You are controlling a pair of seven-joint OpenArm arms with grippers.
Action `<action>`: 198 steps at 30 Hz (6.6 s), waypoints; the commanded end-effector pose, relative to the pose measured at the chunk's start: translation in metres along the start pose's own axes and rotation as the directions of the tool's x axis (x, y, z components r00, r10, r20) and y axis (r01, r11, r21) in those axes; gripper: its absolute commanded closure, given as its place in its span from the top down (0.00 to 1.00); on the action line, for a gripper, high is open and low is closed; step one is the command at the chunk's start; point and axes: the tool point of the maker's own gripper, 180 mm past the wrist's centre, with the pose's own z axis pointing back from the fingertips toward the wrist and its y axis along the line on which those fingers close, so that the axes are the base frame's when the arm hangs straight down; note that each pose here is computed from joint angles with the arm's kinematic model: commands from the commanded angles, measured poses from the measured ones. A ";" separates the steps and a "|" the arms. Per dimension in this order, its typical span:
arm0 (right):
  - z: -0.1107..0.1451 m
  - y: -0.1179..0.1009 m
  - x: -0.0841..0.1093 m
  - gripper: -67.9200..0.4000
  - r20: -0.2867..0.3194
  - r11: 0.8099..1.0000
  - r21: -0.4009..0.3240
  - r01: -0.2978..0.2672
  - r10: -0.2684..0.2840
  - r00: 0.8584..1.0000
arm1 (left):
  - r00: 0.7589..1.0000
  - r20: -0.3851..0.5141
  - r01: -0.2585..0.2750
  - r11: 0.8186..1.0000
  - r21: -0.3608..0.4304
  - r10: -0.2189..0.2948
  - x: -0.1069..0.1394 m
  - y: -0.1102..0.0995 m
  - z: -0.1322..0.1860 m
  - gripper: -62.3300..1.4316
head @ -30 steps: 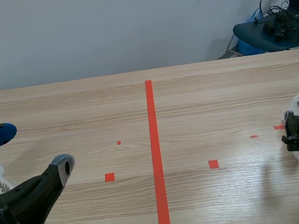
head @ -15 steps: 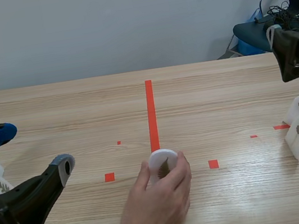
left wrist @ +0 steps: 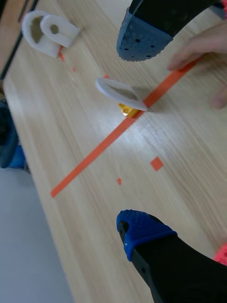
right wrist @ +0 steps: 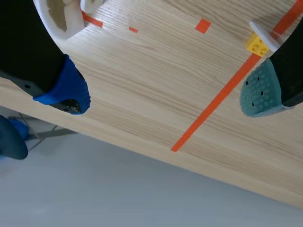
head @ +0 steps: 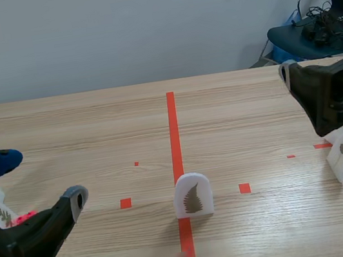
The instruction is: Do the leaf sorting experiment
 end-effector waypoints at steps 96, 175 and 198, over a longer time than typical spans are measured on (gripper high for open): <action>0.001 -0.024 0.005 1.00 0.017 0.995 -0.090 -0.051 0.053 0.998 | 0.986 0.163 -0.092 0.943 0.320 0.041 0.021 0.065 0.006 0.94; -0.043 0.168 -0.074 0.10 0.139 0.894 0.419 -0.161 0.112 0.984 | 0.997 0.072 0.008 0.999 -0.034 -0.005 0.016 0.010 -0.013 1.00; -0.018 -0.004 -0.165 0.10 -0.120 0.992 -0.097 0.079 -0.090 0.989 | 0.997 0.072 0.007 0.999 -0.035 -0.004 0.016 0.010 -0.013 1.00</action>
